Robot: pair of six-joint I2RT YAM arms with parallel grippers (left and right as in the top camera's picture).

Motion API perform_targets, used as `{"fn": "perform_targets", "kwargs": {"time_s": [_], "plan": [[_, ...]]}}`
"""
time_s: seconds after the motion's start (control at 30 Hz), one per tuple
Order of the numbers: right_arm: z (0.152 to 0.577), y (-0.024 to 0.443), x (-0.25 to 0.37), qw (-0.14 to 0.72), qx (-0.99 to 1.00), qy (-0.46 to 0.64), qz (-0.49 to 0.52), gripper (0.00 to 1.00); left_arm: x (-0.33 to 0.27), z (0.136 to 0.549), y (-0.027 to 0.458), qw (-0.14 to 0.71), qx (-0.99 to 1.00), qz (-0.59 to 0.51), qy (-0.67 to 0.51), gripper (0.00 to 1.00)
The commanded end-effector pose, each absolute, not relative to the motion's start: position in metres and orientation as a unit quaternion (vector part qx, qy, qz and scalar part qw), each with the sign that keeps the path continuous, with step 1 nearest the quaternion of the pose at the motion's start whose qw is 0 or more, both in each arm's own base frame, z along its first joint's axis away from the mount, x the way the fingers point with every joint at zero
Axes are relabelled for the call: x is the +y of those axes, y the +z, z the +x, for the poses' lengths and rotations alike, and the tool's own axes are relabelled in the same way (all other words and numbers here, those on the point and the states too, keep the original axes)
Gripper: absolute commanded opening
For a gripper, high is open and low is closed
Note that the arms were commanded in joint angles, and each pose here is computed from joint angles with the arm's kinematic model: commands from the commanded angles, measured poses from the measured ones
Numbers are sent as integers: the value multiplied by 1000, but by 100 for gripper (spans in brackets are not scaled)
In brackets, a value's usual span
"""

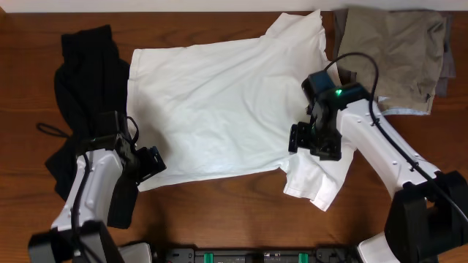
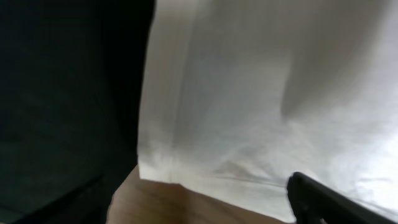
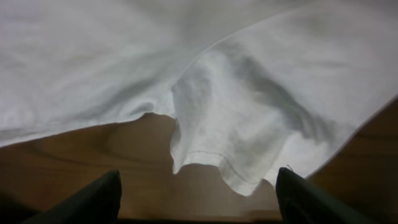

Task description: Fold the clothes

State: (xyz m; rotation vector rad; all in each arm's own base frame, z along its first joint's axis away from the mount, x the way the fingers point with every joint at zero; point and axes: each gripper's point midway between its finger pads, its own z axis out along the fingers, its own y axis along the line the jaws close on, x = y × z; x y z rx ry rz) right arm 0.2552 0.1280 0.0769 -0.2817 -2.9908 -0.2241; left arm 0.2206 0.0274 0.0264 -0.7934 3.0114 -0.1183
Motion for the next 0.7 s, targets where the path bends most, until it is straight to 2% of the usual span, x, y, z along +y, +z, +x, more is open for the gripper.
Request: {"fn": "perform_targets", "kwargs": {"time_s": [0.0, 0.23, 0.5, 0.67], "plan": [[251, 73, 138, 70, -988, -97, -94, 77, 23, 218, 19, -7, 965, -256, -50, 85], [254, 65, 136, 58, -990, -94, -93, 75, 21, 217, 16, -17, 947, -315, -55, 68], [254, 53, 133, 53, -989, -89, -108, 71, 22, 221, 15, -16, 918, -393, -54, 67], [251, 49, 132, 56, -988, -87, -112, 68, 23, 219, 15, -18, 909, -413, -47, 62]]}}
